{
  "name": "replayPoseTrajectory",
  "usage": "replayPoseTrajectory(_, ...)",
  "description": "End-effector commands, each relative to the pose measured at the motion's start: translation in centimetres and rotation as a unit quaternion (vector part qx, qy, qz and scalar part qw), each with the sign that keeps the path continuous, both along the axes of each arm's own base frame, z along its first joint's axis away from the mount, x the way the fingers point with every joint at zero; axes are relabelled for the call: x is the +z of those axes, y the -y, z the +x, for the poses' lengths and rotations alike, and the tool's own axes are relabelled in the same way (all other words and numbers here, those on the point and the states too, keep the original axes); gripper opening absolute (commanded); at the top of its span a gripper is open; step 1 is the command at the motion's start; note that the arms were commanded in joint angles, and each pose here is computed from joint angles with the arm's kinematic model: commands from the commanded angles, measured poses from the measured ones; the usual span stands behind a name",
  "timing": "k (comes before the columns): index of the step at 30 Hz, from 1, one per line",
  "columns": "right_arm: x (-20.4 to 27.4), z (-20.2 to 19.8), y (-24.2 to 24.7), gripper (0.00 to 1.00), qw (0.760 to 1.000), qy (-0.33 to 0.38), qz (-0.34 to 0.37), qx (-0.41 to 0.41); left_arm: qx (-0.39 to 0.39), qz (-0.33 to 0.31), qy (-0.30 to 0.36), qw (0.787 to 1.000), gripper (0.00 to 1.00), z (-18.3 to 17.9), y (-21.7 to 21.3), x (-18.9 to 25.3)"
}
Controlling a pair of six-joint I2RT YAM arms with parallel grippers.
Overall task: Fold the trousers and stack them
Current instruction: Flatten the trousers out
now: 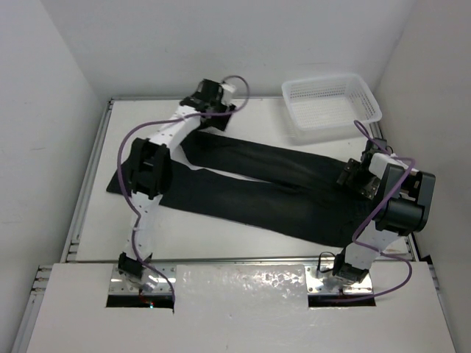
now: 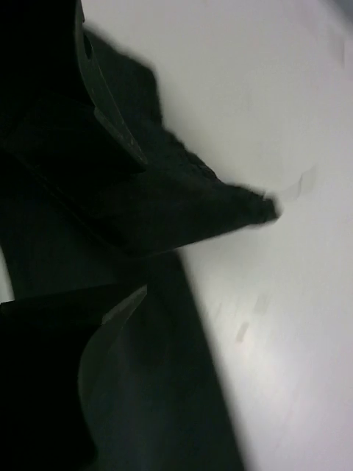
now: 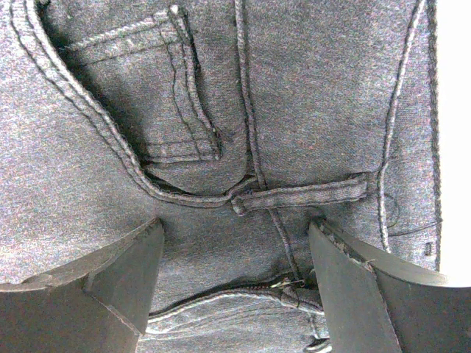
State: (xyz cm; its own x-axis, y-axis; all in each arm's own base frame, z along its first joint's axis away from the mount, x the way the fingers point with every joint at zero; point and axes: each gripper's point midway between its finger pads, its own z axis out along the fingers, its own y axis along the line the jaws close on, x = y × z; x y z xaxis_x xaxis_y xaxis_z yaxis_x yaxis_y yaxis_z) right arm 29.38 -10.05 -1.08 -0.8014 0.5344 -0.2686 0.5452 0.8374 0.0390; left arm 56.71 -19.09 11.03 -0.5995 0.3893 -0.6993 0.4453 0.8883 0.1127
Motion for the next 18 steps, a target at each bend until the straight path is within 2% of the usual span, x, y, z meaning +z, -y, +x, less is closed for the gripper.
replayPoseTrajectory(1, 0.8, 1.5, 0.8, 0.78, 1.0, 0.023, -0.013, 0.005, -0.159, -0.032, -0.097, 0.982, 0.59, -7.4, 6.8, -1.2)
replayPoseTrajectory(3, 0.8, 1.5, 0.7, 0.78, 1.0, 0.022, -0.011, 0.005, -0.19, -0.042, -0.115, 0.974, 0.59, -9.0, 7.0, -0.1)
replayPoseTrajectory(5, 0.8, 1.3, 0.7, 0.78, 1.0, 0.021, -0.013, 0.006, -0.208, -0.044, -0.105, 0.971, 0.59, -9.4, 7.0, 1.6)
replayPoseTrajectory(10, 0.9, 1.3, 0.7, 0.78, 1.0, 0.023, -0.012, 0.005, -0.239, -0.044, -0.017, 0.97, 0.62, -9.5, 6.0, 9.4)
replayPoseTrajectory(11, 0.8, 1.3, 0.7, 0.78, 1.0, 0.022, -0.011, 0.005, -0.212, -0.025, 0.007, 0.977, 0.66, -8.6, 4.7, 10.4)
replayPoseTrajectory(12, 0.9, 1.2, 0.7, 0.78, 1.0, 0.022, -0.011, 0.005, -0.175, -0.03, 0.055, 0.982, 0.66, -7.1, 4.0, 13.0)
replayPoseTrajectory(13, 0.9, 1.3, 0.6, 0.78, 1.0, 0.023, -0.012, 0.005, -0.142, -0.026, 0.073, 0.987, 0.66, -6.0, 2.8, 13.6)
replayPoseTrajectory(15, 1.0, 1.3, 0.6, 0.78, 1.0, 0.026, -0.011, 0.005, -0.037, -0.038, 0.112, 0.992, 0.67, -2.1, -1.9, 15.2)
replayPoseTrajectory(16, 1.0, 1.3, 0.5, 0.78, 1.0, 0.026, -0.01, 0.005, -0.006, -0.051, 0.114, 0.992, 0.67, -0.8, -3.6, 15.4)
replayPoseTrajectory(17, 1.1, 1.3, 0.5, 0.78, 1.0, 0.027, -0.01, 0.005, 0.049, -0.079, 0.086, 0.992, 0.66, 1.3, -6.9, 13.0)
replayPoseTrajectory(18, 1.2, 1.3, 0.5, 0.78, 1.0, 0.028, -0.01, 0.005, 0.067, -0.099, 0.094, 0.988, 0.66, 2.4, -8.2, 14.6)
